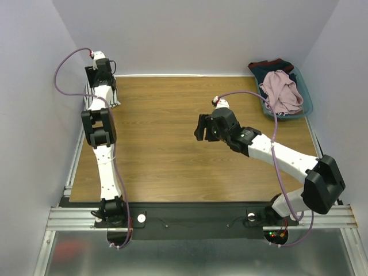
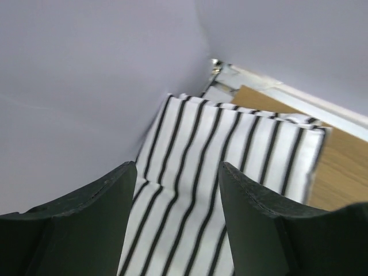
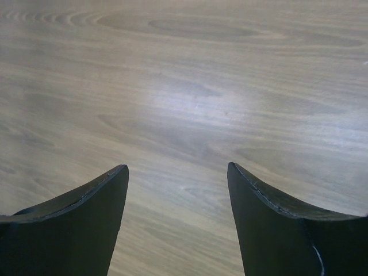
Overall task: Fold and stack the tank tops
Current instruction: Neatly place the folded tank top to the corner, then grab the tank top from the pile, then move the tank top to the center of the board, then flatten the tank top out
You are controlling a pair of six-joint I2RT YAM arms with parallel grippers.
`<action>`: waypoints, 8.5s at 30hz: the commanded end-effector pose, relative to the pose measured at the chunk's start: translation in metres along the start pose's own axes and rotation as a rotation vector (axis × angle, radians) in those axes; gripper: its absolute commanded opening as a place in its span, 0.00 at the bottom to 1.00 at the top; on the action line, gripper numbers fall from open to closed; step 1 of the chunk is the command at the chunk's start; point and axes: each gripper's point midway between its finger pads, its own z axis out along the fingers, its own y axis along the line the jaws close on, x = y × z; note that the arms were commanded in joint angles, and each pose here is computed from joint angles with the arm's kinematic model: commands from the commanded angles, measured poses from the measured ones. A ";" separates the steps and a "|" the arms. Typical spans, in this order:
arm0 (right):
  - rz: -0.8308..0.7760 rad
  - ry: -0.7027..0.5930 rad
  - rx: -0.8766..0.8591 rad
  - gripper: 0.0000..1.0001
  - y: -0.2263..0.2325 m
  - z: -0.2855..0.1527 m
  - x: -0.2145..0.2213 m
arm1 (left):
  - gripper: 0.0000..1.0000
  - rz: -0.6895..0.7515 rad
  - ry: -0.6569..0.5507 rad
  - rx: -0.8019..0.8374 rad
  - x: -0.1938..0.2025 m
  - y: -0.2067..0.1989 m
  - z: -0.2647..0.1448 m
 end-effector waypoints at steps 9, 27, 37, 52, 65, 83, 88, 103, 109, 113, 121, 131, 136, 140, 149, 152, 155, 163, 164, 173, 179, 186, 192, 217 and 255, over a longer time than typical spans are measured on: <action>0.221 -0.266 0.290 0.76 -0.155 0.007 -0.176 | 0.68 -0.504 -0.213 0.612 -0.204 -0.090 -0.295; 0.552 -0.466 0.716 0.76 -0.440 0.047 -0.255 | 0.66 -0.261 0.151 1.339 0.002 -0.071 -0.572; 0.575 -0.457 0.758 0.53 -0.477 0.092 -0.241 | 0.66 -0.227 0.148 1.322 0.023 -0.052 -0.572; 0.500 -0.676 0.777 0.00 -0.418 -0.034 -0.324 | 0.66 -0.243 0.127 1.333 0.010 -0.060 -0.573; 0.376 -0.763 0.522 0.00 -0.310 -0.101 -0.372 | 0.66 -0.259 0.096 1.315 -0.008 -0.068 -0.567; 0.242 -0.356 0.198 0.72 -0.100 0.011 -0.205 | 0.67 -0.368 0.200 1.279 0.011 -0.085 -0.557; 0.247 -0.268 0.223 0.84 -0.112 0.033 -0.170 | 0.67 -0.412 0.292 1.211 0.050 -0.082 -0.545; 0.107 0.073 0.088 0.69 -0.027 0.047 0.050 | 0.48 -0.563 0.629 0.639 0.219 -0.007 -0.491; 0.107 0.111 0.080 0.70 -0.022 0.054 0.068 | 0.54 -0.516 0.749 0.537 0.262 0.001 -0.490; 0.106 0.125 0.100 0.63 -0.027 0.060 0.077 | 0.54 -0.506 0.790 0.495 0.275 0.006 -0.491; 0.085 0.108 0.108 0.33 -0.025 0.069 0.070 | 0.53 -0.475 0.794 0.470 0.280 0.007 -0.488; 0.072 0.126 0.115 0.51 -0.029 0.070 0.077 | 0.21 -0.418 0.776 0.473 0.277 0.001 -0.482; 0.074 0.104 0.137 0.74 -0.037 0.062 0.076 | 0.00 -0.391 0.772 0.489 0.277 -0.002 -0.482; 0.077 0.137 0.146 0.69 -0.039 0.072 0.089 | 0.00 -0.391 0.767 0.515 0.272 -0.007 -0.482; 0.105 -0.008 0.144 0.07 -0.034 0.072 0.029 | 0.00 -0.351 0.708 0.737 0.245 -0.038 -0.494; 0.109 -0.136 0.158 0.03 -0.035 0.047 -0.033 | 0.00 -0.299 0.664 0.805 0.230 -0.048 -0.498; 0.085 -0.298 0.192 0.03 -0.034 0.020 -0.101 | 0.00 -0.266 0.612 0.858 0.211 -0.057 -0.502; 0.014 -0.588 0.202 0.02 0.005 -0.005 -0.251 | 0.00 -0.257 0.512 0.839 0.179 -0.054 -0.497; 0.008 -0.594 0.196 0.01 0.008 0.005 -0.259 | 0.00 -0.254 0.509 0.820 0.180 -0.052 -0.494; -0.115 -0.597 0.027 0.22 0.027 0.148 -0.305 | 0.00 -0.372 0.479 0.678 0.152 -0.034 -0.428; -0.112 -0.513 0.112 0.70 0.005 0.150 -0.277 | 0.00 -0.369 0.487 0.678 0.150 -0.041 -0.406; 0.032 -0.373 0.122 0.68 -0.011 0.063 -0.220 | 0.00 -0.381 0.507 0.675 0.156 -0.043 -0.405; 0.096 -0.032 0.134 0.56 -0.040 0.031 -0.040 | 0.00 -0.402 0.510 0.698 0.154 -0.043 -0.410; 0.178 0.119 0.063 0.51 0.004 0.029 0.073 | 0.00 -0.412 0.535 0.726 0.160 -0.046 -0.416; 0.127 0.215 0.181 0.22 -0.008 0.081 0.120 | 0.00 -0.418 0.544 0.777 0.158 -0.053 -0.421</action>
